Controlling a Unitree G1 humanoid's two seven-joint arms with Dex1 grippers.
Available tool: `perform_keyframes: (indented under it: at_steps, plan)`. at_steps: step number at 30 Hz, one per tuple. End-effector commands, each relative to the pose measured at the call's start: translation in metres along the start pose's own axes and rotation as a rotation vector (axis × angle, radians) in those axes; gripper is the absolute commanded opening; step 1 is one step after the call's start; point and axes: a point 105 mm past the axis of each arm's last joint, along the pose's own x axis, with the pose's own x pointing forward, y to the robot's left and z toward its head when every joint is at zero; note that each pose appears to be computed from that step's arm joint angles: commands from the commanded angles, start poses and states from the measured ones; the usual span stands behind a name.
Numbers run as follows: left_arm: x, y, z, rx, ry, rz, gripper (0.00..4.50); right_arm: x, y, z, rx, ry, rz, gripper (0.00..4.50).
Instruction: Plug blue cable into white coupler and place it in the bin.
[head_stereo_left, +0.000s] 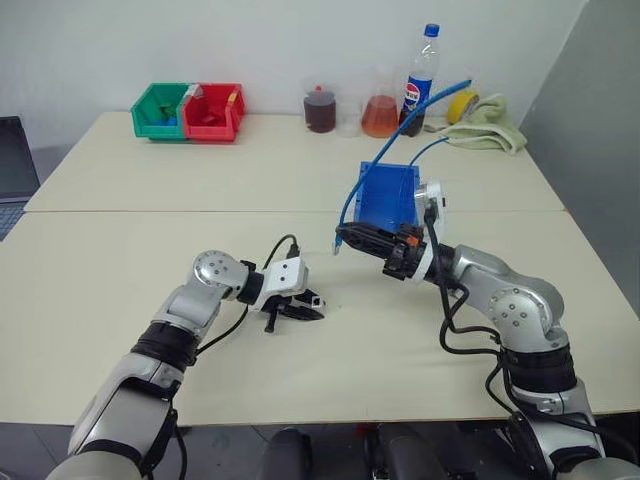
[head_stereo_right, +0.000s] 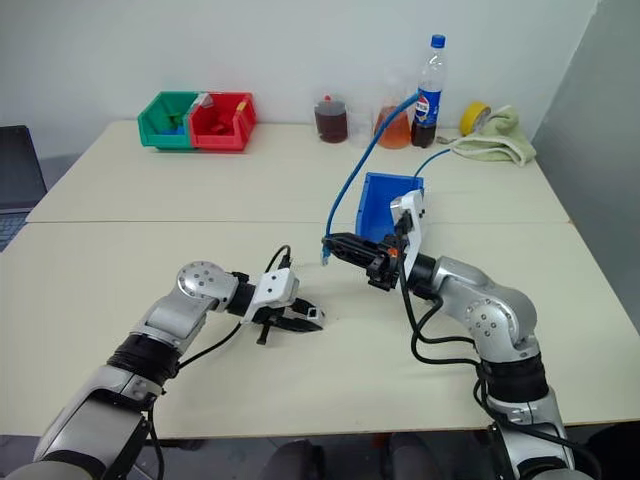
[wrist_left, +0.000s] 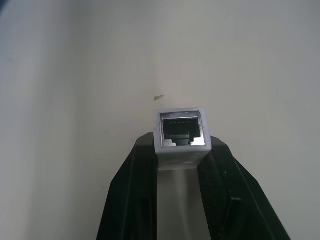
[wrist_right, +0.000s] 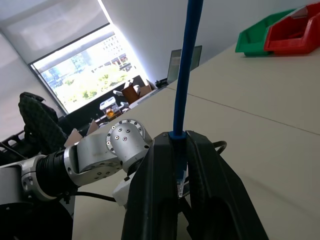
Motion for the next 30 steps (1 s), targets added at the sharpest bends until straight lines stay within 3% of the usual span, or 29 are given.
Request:
perform_keyframes:
  at_steps: [1,21,30]
  plan:
    - [0.010,-0.008,-0.013,-0.036,0.029,0.000,0.79,0.001,0.010,-0.009,-0.114,-0.012,0.048,0.05]
    - [-0.003,-0.007,0.002,-0.165,-0.087,0.027,0.79,0.016,0.003,-0.048,-0.195,-0.055,0.029,0.05]
    - [-0.010,-0.003,0.004,-0.160,-0.073,0.021,0.79,0.019,0.001,-0.066,-0.198,-0.040,0.032,0.05]
